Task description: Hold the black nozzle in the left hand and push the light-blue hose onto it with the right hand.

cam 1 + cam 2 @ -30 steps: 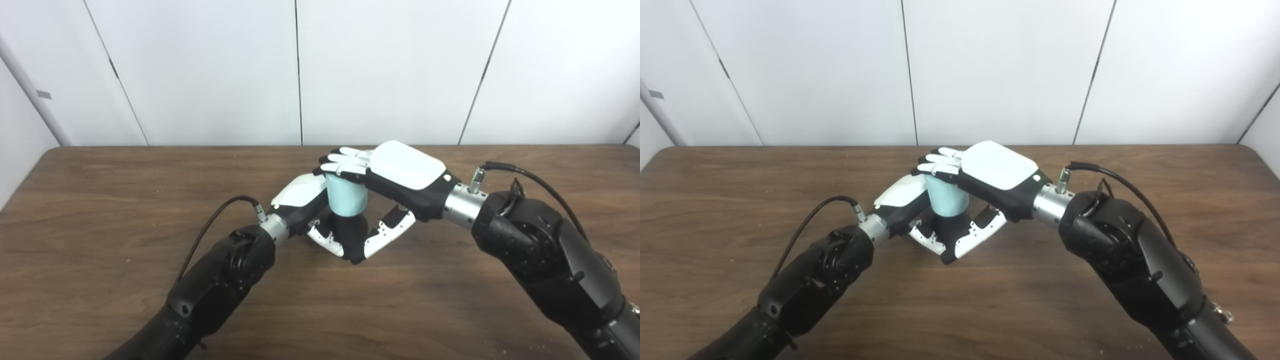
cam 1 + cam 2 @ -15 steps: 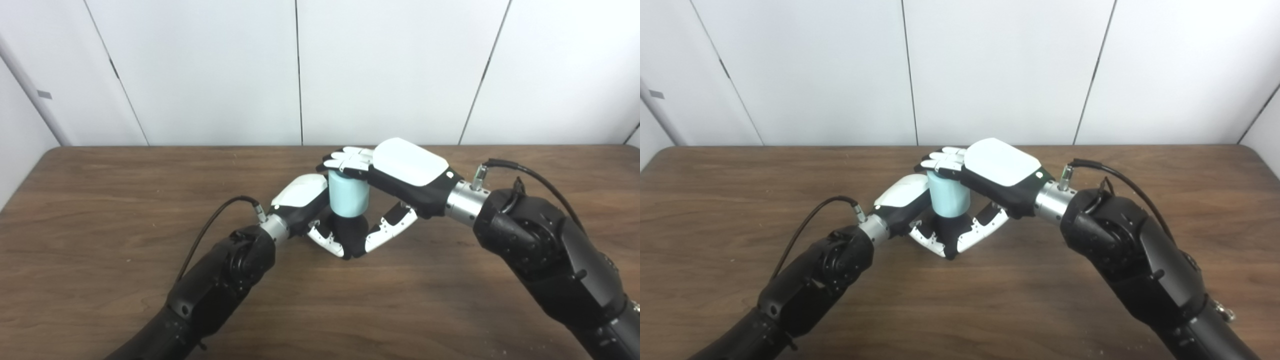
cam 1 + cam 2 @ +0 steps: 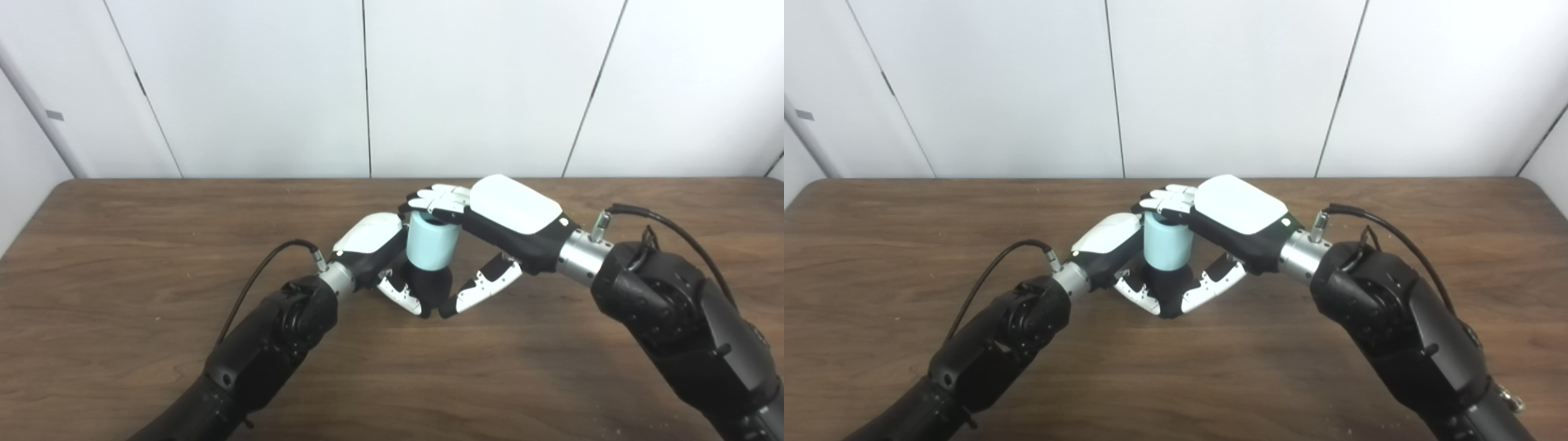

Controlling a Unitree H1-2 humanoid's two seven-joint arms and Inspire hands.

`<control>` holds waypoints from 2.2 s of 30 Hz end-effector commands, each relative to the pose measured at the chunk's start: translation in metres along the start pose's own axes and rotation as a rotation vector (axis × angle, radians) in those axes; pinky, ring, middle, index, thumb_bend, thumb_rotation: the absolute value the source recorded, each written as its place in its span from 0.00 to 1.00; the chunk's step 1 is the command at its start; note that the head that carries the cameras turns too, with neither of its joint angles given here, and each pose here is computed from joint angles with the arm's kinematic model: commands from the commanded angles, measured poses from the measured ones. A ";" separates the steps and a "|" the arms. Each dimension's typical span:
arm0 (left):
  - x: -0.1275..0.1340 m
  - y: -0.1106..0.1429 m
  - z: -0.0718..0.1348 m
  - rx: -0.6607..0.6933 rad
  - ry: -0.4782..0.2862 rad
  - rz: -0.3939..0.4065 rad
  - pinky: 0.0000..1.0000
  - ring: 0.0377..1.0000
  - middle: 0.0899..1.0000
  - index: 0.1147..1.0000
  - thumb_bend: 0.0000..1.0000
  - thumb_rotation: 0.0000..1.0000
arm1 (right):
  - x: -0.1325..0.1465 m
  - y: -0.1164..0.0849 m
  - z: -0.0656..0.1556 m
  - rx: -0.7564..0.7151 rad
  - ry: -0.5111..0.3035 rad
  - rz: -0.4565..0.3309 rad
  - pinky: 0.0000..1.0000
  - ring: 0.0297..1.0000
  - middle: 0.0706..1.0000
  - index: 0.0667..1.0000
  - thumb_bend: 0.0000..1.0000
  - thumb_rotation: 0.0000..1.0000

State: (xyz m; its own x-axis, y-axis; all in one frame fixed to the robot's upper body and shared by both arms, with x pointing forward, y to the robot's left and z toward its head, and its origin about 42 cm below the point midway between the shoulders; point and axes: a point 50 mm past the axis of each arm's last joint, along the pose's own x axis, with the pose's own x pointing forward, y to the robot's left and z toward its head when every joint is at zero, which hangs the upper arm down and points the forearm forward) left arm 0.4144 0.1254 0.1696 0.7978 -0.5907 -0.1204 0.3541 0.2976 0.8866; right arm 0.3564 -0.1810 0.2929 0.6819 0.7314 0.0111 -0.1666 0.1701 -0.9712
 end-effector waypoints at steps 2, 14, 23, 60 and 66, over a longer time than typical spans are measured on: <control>-0.021 -0.045 -0.029 0.005 0.124 -0.214 1.00 0.63 0.45 0.41 0.52 0.00 | -0.010 0.030 -0.010 0.034 0.033 0.169 0.74 0.85 0.90 0.88 0.61 0.56; -0.020 -0.045 -0.031 0.002 0.125 -0.217 1.00 0.62 0.45 0.41 0.52 0.00 | -0.004 0.025 -0.002 0.001 -0.071 0.123 0.78 0.88 0.89 0.86 0.61 0.53; -0.019 -0.047 -0.028 0.013 0.131 -0.222 1.00 0.66 0.46 0.40 0.52 0.00 | 0.005 0.031 0.007 -0.143 -0.205 0.124 0.80 0.91 0.88 0.82 0.61 0.56; -0.020 -0.047 -0.028 0.010 0.137 -0.229 1.00 0.64 0.46 0.40 0.52 0.00 | 0.002 0.026 -0.002 -0.256 -0.111 0.158 0.83 0.92 0.87 0.81 0.63 0.64; -0.021 -0.046 -0.030 0.007 0.135 -0.226 1.00 0.63 0.46 0.40 0.52 0.00 | 0.002 0.010 0.001 -0.239 -0.102 0.041 0.80 0.92 0.90 0.82 0.62 0.56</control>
State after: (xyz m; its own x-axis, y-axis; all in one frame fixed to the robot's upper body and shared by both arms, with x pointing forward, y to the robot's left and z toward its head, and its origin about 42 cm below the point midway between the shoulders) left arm 0.4147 0.1270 0.1703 0.7963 -0.5917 -0.1261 0.3600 0.2960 0.8847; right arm 0.3589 -0.1731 0.2923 0.5983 0.8000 0.0455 0.0214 0.0408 -0.9989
